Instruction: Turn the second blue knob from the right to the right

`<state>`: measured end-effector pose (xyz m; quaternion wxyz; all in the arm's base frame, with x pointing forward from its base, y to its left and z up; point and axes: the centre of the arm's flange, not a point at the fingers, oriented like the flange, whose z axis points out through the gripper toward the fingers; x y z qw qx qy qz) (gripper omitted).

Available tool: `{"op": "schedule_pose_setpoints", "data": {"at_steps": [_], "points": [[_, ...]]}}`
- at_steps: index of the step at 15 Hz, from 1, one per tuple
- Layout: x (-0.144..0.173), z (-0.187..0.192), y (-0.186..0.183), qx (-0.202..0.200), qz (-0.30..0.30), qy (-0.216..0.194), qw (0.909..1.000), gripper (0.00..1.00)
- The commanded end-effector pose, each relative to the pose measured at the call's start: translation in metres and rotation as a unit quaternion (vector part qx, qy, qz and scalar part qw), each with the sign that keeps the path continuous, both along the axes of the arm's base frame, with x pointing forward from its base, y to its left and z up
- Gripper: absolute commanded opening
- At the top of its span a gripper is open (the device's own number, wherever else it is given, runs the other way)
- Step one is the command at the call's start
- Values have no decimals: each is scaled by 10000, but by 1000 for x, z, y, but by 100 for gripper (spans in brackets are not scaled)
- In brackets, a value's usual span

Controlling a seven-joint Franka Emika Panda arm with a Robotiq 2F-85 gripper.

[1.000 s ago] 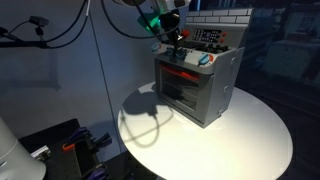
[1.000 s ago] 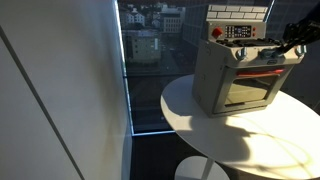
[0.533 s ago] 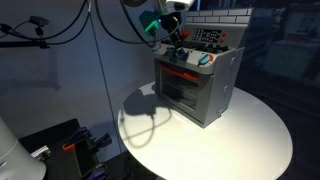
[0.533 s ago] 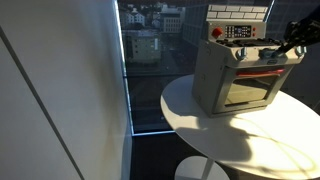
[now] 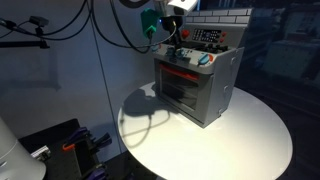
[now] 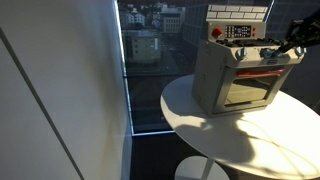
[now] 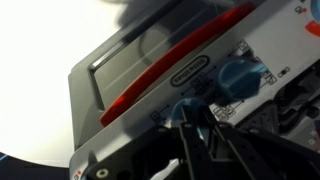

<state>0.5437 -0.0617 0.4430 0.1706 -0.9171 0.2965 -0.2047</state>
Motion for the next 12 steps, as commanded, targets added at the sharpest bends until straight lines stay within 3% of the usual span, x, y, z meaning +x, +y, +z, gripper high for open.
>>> {"op": "schedule_pose_setpoints", "data": {"at_steps": [1,5,9,10,11,12], "points": [[-11,17,-5,486,-252,-117,9984,5],[-15,15,-10,887,-542,-216,9943,4],[-17,14,-11,991,-603,-210,9930,6],[-18,14,-11,980,-574,-202,9933,17],[-19,14,-11,970,-539,-192,9936,39],[-20,17,-11,955,-509,-209,9939,41]]}}
